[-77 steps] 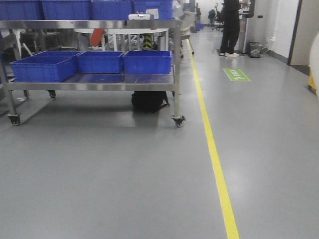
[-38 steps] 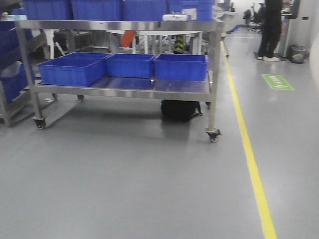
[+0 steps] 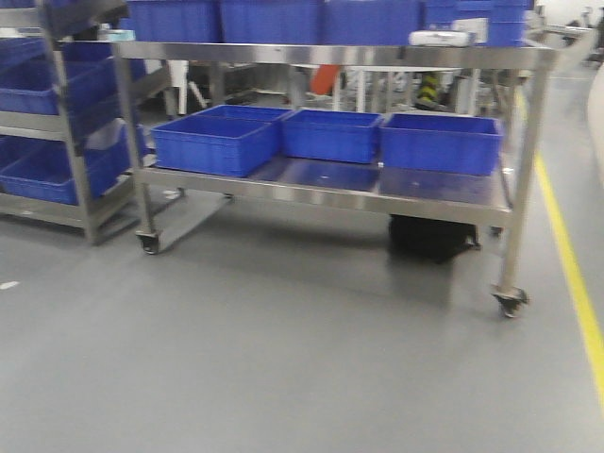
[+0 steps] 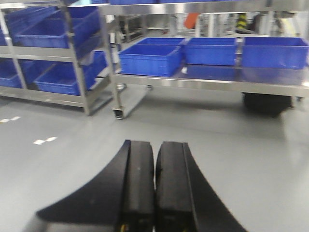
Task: Move white bin to right shelf second layer
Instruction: 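Drive past the crate carts carrying the bin in the right gripper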
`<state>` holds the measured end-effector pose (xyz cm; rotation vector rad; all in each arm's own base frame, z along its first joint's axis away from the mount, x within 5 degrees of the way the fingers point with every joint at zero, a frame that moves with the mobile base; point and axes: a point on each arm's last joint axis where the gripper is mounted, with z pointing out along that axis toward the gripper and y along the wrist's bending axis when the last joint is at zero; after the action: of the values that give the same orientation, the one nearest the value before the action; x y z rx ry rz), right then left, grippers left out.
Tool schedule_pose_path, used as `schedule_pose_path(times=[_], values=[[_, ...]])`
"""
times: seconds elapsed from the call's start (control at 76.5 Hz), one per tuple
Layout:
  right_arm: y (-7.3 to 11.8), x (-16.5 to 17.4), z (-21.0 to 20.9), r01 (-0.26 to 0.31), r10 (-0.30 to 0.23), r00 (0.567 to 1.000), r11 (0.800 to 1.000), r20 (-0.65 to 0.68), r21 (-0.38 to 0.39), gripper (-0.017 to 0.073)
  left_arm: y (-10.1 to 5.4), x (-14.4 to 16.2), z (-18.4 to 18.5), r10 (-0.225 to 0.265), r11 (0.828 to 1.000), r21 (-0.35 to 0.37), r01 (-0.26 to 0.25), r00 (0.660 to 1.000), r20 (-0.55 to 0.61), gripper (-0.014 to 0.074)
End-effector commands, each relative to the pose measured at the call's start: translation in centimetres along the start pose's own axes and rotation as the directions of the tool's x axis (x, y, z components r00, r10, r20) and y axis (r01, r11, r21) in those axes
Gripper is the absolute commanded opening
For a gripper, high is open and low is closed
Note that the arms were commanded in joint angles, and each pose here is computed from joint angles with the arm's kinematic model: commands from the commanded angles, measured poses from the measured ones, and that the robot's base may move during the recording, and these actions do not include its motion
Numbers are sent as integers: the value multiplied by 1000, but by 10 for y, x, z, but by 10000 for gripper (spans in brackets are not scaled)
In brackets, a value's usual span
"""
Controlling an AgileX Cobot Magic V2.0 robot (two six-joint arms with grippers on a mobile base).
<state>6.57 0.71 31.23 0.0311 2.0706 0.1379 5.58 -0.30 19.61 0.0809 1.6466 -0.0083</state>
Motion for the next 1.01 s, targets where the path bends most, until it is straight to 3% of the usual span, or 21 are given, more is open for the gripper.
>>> schedule_pose_path(times=[0.0, 0.993], values=[[2, -16, -5, -4, 5, 994, 1000, 110, -10, 48, 0, 4, 1, -5, 1000, -1, 5, 998, 66, 85], [2, -16, -5, -4, 5, 994, 1000, 110, -10, 48, 0, 4, 1, -5, 1000, -1, 5, 998, 66, 85]])
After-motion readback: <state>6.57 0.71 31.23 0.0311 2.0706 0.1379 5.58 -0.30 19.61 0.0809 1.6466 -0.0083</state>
